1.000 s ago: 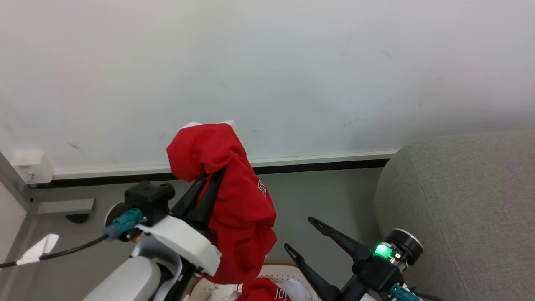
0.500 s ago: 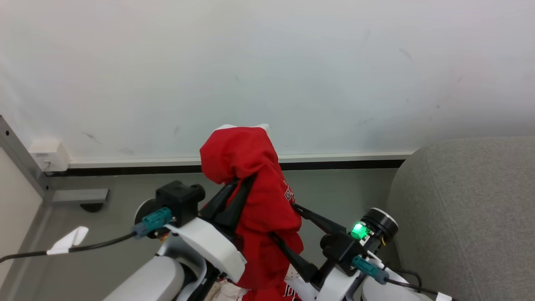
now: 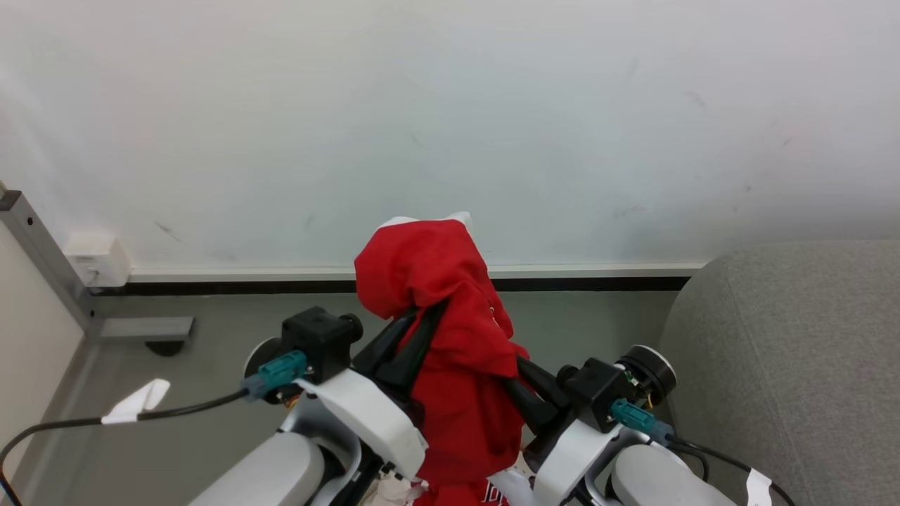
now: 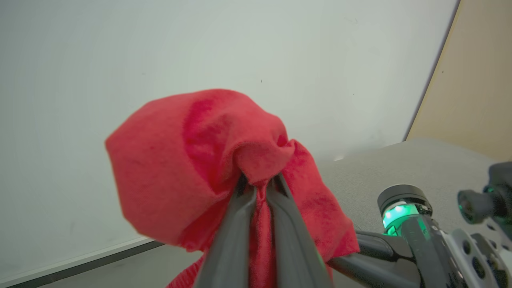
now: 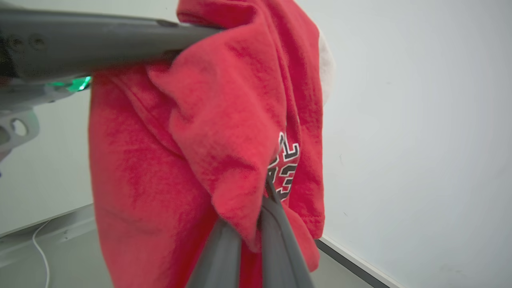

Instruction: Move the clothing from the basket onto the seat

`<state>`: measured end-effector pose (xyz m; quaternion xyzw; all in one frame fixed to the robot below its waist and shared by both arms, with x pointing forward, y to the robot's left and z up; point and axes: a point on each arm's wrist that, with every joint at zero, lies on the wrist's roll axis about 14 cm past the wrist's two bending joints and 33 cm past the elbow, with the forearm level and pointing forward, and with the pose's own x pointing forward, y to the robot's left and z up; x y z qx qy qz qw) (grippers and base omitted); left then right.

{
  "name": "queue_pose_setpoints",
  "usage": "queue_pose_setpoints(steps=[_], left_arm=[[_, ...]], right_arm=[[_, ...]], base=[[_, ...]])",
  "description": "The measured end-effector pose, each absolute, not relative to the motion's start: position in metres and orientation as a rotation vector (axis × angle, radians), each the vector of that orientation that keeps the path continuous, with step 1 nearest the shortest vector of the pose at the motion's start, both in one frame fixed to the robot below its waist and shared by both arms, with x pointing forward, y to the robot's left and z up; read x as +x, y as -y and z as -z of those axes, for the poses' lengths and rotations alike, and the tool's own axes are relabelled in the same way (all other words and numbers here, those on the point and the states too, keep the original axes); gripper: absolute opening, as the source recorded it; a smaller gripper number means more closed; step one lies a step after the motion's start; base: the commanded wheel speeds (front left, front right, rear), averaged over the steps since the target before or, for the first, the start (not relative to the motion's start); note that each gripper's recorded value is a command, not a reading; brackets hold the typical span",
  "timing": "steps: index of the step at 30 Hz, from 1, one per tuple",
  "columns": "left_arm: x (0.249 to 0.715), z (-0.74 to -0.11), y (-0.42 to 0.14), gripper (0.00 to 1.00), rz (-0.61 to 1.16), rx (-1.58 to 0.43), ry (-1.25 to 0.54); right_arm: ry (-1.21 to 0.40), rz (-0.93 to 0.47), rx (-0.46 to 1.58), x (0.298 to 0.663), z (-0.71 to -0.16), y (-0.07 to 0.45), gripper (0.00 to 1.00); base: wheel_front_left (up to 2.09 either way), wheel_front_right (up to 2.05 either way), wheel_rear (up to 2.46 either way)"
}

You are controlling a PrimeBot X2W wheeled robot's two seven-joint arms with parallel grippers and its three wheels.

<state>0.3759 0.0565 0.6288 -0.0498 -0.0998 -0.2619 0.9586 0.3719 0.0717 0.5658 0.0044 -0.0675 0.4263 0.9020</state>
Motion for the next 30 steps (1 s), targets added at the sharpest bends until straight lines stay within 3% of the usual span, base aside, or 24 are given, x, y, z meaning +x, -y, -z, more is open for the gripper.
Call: queue_pose_setpoints(steps=[3,4,5,8,9,30], left_arm=[[0.377,-0.629,-0.058,0.09,0.528,-0.099,0.208],[0.377,-0.629,-0.058,0.17,0.527,-0.098,0.207],[0.378,-0.628,-0.057,0.36,0.527,-0.098,0.208],[0.379,-0.627,-0.059,0.50,0.520,-0.096,0.209],[0.379,-0.627,-0.058,1.00,0.521,-0.096,0.210],[0.378,-0.598,-0.046,1.00,0.558,-0.085,0.132]], right_arm=[[0.140,-0.876,0.018,0.372,-0.567,-0.070,0.00],[0.141,-0.873,0.023,0.372,-0.568,-0.069,0.00],[0.141,-0.868,0.030,0.373,-0.568,-0.068,0.00],[0.142,-0.856,0.039,0.374,-0.570,-0.065,0.00],[0.144,-0.848,0.043,0.376,-0.571,-0.063,0.00],[0.236,-0.684,0.078,0.404,-0.600,-0.016,0.00]], base=[[0.00,0.00,0.00],[0.00,0.00,0.00],[0.00,0.00,0.00],[0.00,0.00,0.00],[0.00,0.00,0.00],[0.00,0.00,0.00]])
